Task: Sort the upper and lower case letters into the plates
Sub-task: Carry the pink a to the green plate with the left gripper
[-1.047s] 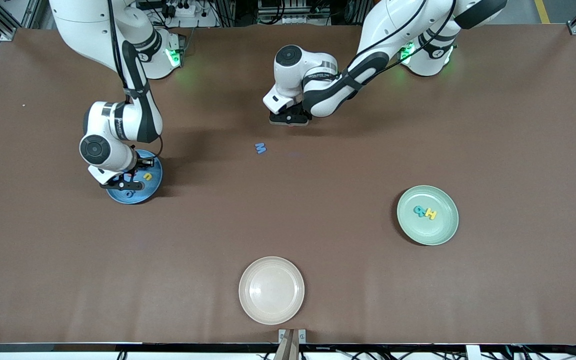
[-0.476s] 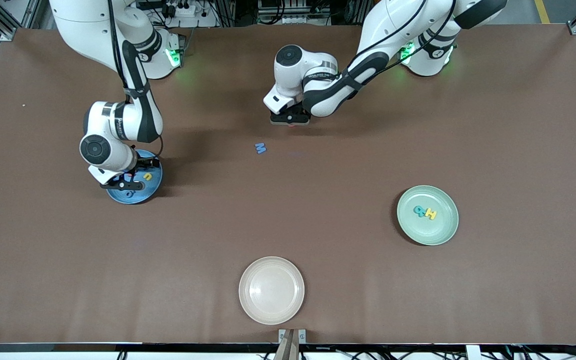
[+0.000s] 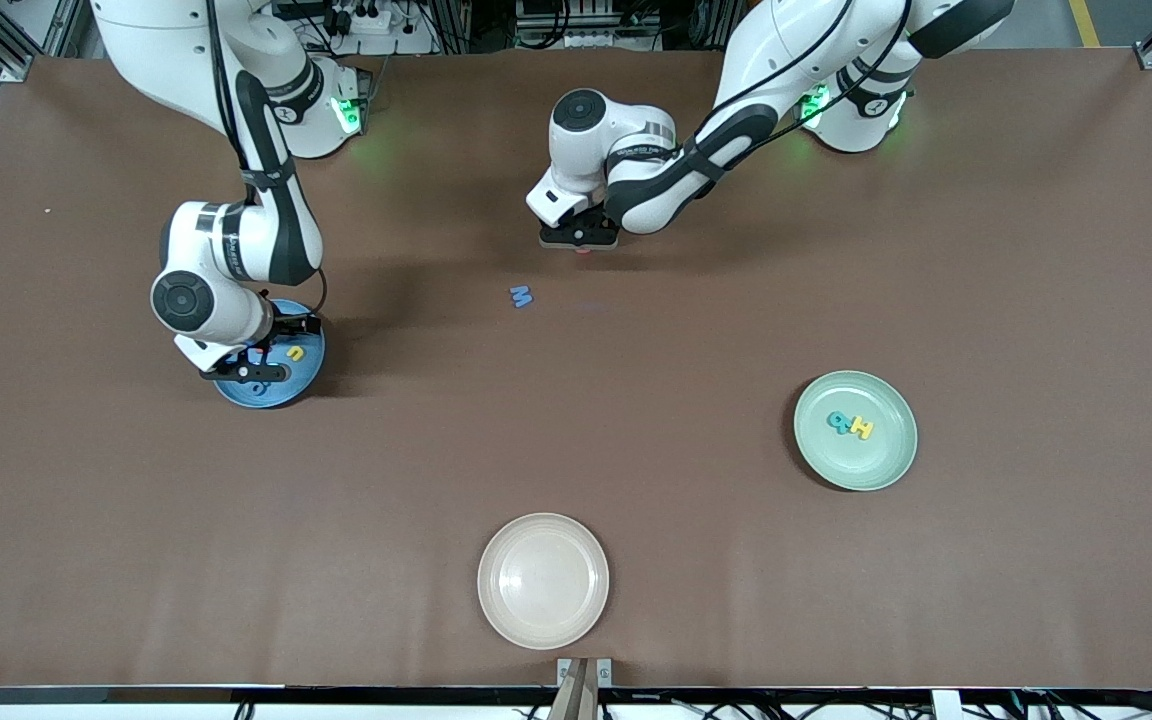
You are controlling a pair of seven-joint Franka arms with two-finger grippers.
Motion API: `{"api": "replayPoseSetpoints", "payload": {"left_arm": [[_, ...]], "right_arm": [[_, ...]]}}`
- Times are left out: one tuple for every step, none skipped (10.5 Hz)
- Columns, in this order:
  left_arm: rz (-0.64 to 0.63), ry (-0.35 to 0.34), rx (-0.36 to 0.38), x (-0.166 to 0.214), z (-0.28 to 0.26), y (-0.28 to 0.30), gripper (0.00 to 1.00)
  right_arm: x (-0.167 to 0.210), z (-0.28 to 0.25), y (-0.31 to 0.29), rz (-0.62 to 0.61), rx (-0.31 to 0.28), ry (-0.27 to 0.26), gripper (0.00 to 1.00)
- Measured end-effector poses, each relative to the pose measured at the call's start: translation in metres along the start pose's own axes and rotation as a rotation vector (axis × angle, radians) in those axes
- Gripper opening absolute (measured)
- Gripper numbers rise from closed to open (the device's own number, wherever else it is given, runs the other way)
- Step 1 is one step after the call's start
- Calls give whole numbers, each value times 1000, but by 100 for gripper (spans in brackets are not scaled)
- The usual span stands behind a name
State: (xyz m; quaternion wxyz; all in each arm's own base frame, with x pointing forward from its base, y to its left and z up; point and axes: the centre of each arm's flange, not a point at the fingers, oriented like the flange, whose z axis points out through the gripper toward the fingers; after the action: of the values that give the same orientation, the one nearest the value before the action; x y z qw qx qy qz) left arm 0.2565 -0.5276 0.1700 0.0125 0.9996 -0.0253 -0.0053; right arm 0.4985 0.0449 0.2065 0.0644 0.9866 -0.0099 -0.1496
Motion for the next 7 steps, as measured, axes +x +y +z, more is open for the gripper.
{"api": "replayPoseSetpoints", "payload": {"left_arm": [[-3,0,0,1,0,-1,53],[-7,1,-3,2,-1,-1,49],[-8,3,-11,3,-3,1,37],[-10,4,-10,4,-3,0,36],[-13,5,-12,6,-3,0,36],[-22,11,-13,12,-3,-1,36],[-44,22,-13,25,-4,-5,36]], "right_arm": [[2,-6,-1,-2,6,-2,100],[2,-9,-2,-3,9,-1,100],[2,-10,-2,-3,10,-1,100],[2,-10,-2,-3,10,-1,100],[2,-10,-2,-3,10,-2,100],[2,-10,-2,-3,10,-2,100],[2,-10,-2,-3,10,-2,100]]}}
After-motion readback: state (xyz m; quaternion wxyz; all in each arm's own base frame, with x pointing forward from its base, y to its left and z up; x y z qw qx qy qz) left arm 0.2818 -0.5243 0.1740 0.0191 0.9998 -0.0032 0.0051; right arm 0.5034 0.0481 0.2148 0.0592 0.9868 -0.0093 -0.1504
